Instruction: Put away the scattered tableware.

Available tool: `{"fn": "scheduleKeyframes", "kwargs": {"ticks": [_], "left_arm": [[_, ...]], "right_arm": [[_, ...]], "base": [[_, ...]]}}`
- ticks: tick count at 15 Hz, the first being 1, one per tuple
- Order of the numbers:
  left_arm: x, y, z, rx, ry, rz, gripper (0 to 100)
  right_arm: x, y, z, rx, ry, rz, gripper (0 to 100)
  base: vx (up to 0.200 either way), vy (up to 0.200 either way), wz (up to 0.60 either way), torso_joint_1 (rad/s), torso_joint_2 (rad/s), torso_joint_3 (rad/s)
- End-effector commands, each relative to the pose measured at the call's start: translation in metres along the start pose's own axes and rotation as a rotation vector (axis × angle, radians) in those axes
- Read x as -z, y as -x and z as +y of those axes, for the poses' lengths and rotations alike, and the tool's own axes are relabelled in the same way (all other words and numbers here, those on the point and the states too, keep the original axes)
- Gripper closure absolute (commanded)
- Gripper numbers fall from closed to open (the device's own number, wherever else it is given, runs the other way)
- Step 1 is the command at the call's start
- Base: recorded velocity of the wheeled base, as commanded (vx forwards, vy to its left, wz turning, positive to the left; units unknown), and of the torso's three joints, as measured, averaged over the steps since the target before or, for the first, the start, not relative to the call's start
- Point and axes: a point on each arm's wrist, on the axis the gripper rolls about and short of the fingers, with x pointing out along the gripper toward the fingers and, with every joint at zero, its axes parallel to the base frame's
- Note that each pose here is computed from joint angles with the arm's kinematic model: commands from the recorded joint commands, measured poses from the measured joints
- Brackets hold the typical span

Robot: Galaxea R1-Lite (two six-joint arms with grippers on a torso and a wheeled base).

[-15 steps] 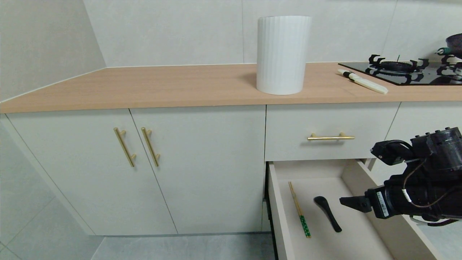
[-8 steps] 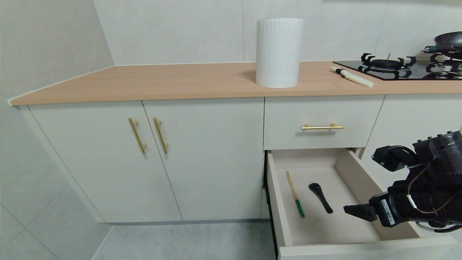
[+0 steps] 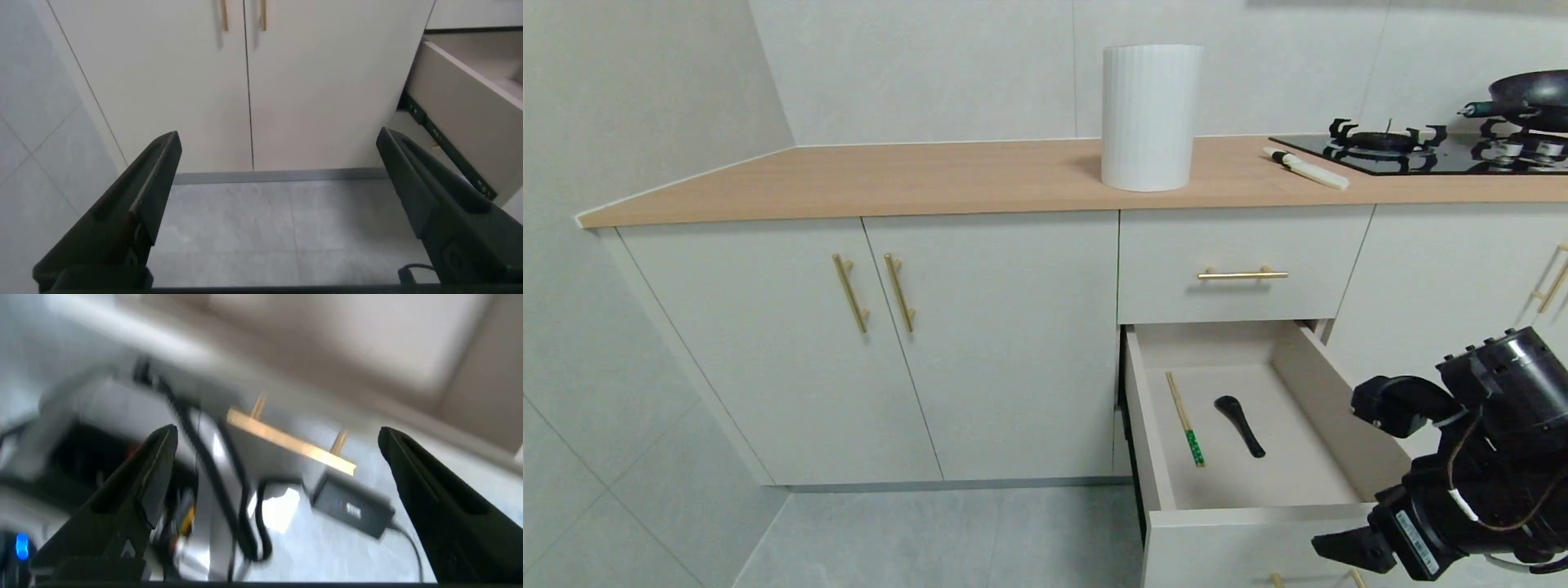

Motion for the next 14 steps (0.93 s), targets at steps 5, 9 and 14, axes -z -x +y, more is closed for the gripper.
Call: {"fn": "scheduleKeyframes", "kwargs": {"ticks": [5,9,14], "left_arm": [[0.000,0.000,0.000,-0.001,0.000,0.002,0],[0.000,0.000,0.000,-0.001,0.000,0.002,0],[0.000,0.000,0.000,-0.001,0.000,0.000,0]], "right_arm": [[0.003,-0.037,0.001,-0.058,0.026,0.184,0],[-0.006,-0.054,-0.002,-0.047,-0.026,0.220,0],[-0.022,-0.067,-0.006,0.051,-0.163,0.215,0]], "base": [[0.000,0.000,0.00,0.000,0.00,0.000],[0.000,0.000,0.00,0.000,0.00,0.000],[0.000,0.000,0.00,0.000,0.00,0.000]]}}
